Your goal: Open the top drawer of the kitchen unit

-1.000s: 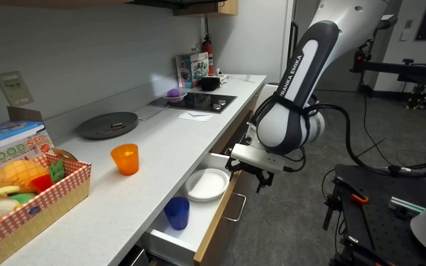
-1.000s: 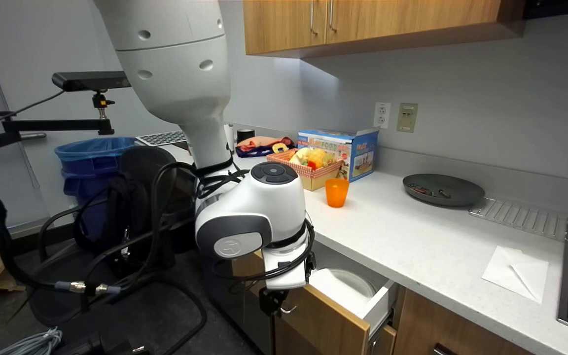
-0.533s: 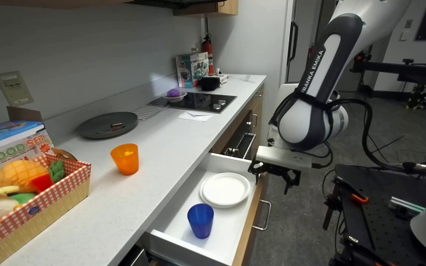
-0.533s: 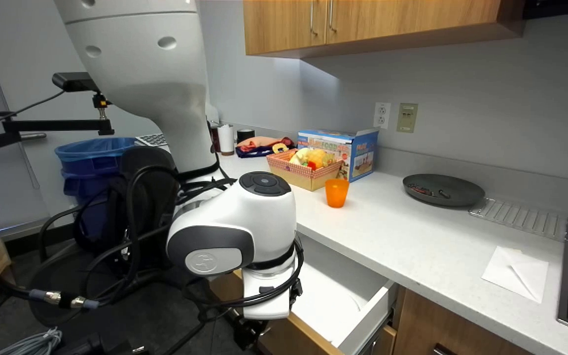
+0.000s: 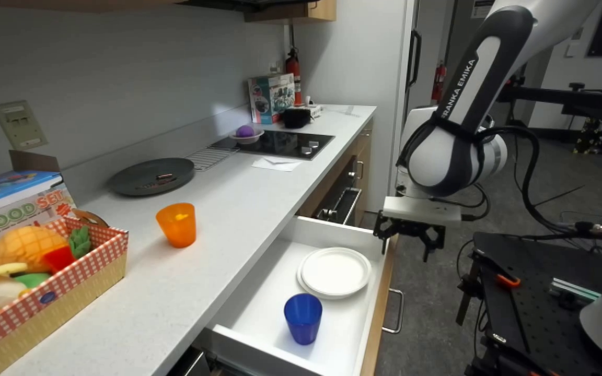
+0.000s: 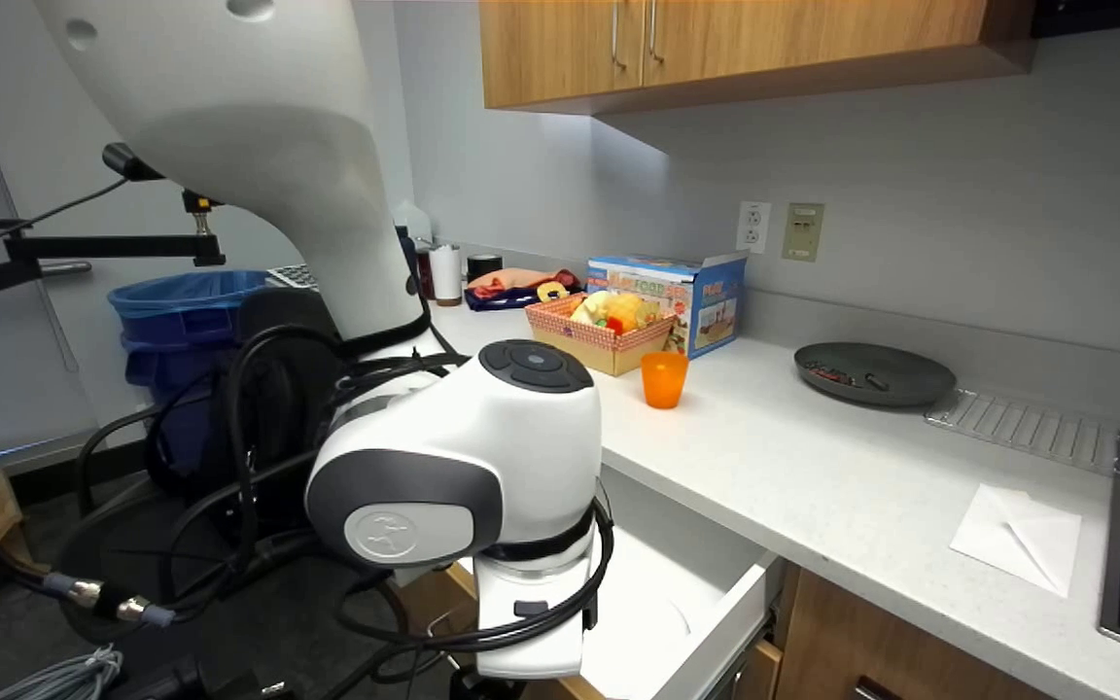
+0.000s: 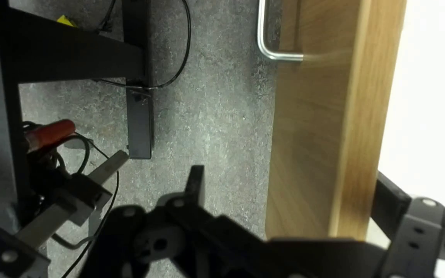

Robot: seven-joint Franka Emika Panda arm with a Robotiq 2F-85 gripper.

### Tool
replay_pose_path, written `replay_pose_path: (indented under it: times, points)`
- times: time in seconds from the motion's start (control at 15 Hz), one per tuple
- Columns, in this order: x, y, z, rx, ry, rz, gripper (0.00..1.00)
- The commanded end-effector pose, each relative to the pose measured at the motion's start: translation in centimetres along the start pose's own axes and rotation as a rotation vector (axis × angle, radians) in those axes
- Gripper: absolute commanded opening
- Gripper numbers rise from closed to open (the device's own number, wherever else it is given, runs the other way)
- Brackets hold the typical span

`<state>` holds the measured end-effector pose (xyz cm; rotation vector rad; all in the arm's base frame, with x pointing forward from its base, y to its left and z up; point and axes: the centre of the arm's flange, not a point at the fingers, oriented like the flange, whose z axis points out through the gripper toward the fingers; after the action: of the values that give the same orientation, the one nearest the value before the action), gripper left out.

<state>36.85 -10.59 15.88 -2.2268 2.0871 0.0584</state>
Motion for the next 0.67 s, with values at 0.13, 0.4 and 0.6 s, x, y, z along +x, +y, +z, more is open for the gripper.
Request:
replay_pose_path:
  times: [0.13,0.4,0.6]
  points:
    - [0.5,2.5,-5.7,0.009,0.020,-0.045,1.00]
    - [0.6,1.9,-9.6,0.043,0.030,-0.104,1.00]
    - [0.2,1.3,-12.9,0.082,0.032,-0.153,1.00]
